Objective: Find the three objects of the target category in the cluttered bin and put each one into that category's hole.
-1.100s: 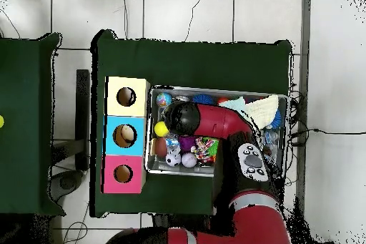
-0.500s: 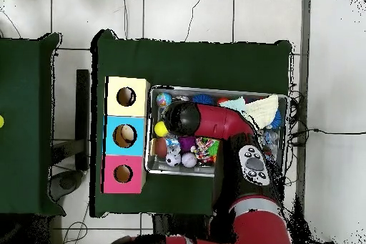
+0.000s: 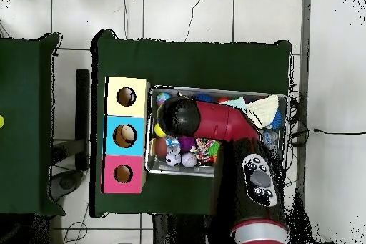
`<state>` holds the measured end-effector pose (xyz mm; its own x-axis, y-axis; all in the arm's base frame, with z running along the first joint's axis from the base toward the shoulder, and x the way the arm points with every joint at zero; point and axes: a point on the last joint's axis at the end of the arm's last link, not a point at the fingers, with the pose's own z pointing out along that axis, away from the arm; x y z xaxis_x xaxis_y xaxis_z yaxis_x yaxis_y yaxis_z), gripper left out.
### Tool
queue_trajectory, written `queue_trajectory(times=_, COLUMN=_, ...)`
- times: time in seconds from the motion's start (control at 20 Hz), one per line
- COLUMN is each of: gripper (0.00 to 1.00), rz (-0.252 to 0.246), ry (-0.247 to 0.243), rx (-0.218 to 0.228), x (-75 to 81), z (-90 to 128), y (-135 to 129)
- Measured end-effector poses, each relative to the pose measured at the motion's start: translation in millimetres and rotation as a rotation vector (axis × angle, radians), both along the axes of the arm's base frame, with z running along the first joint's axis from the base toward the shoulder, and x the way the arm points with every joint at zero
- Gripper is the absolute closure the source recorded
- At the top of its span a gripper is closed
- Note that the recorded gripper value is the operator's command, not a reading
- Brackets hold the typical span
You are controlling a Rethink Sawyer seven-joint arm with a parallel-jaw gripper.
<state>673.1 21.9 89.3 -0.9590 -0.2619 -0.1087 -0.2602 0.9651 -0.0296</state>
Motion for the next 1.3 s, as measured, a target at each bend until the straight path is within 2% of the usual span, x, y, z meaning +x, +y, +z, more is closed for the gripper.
queue_trajectory(times=0.1, gripper=1.0, rz=-0.012, ry=-0.027, rx=0.015, x=10.6, z=27, y=10)
queue_trajectory(times=0.45, gripper=1.0, rz=-0.016, ry=-0.052, rx=0.057, x=26.4, z=65, y=44)
queue_trajectory(times=0.5, gripper=1.0, rz=-0.008, ry=-0.054, rx=0.073, x=31.9, z=76, y=61)
queue_trajectory(times=0.7, gripper=1.0, rz=0.007, ry=-0.056, rx=0.094, x=38.7, z=86, y=87)
queue_trajectory(times=0.95, gripper=1.0, rz=0.036, ry=-0.069, rx=0.131, x=46.8, z=102, y=135)
queue_trajectory(times=1.05, gripper=1.0, rz=0.044, ry=-0.076, rx=0.146, x=48.9, z=105, y=154)
queue_trajectory(times=1.3, gripper=1.0, rz=0.048, ry=-0.072, rx=0.159, x=47.9, z=102, y=177)
